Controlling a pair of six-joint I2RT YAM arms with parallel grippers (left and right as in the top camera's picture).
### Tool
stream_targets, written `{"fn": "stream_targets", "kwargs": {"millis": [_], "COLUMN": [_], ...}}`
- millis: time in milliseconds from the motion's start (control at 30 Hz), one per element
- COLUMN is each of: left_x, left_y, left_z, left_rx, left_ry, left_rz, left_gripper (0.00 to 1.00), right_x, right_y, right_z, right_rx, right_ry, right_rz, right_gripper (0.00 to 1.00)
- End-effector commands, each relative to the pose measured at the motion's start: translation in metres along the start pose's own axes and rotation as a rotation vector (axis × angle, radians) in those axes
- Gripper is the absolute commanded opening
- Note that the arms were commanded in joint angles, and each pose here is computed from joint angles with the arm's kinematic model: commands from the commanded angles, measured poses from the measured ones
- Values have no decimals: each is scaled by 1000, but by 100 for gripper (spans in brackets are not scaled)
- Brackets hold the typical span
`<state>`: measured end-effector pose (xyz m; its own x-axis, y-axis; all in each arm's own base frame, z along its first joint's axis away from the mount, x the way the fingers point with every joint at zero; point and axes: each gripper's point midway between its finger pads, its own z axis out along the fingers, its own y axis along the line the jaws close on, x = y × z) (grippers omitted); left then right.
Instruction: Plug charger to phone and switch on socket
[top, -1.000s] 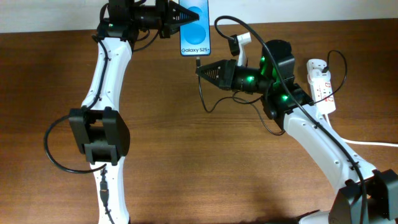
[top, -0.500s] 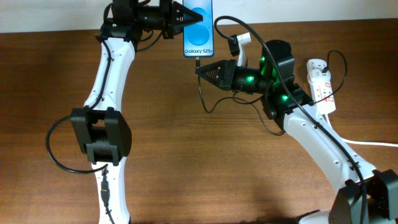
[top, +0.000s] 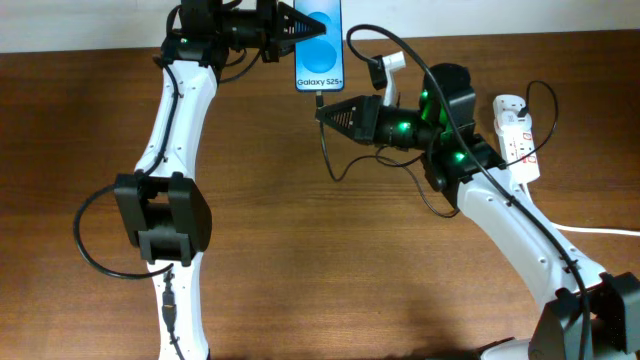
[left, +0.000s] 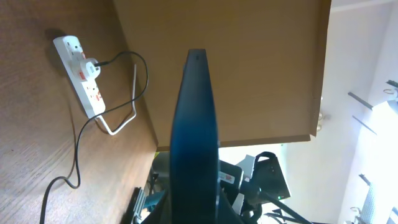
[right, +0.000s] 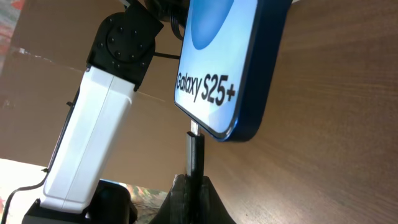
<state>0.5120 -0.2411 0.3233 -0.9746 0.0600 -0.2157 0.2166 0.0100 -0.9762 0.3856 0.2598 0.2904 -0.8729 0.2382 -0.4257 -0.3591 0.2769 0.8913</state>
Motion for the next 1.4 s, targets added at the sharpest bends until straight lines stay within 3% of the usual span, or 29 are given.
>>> {"fn": "stream_targets", "kwargs": {"millis": [0, 1367], "left_x": [6, 23], "left_y": [-13, -19], "left_z": [2, 29], "left_rx": [20, 46], "left_ry": [34, 113], "left_rz": [32, 34], "left_gripper": [0, 0], "right_x": [-11, -37], "right_y": [-9, -22], "right_z": [-6, -21], "right_rx": [18, 68], "right_ry": [-34, -138], "right_rz": [1, -7], "right_gripper": [4, 4]}}
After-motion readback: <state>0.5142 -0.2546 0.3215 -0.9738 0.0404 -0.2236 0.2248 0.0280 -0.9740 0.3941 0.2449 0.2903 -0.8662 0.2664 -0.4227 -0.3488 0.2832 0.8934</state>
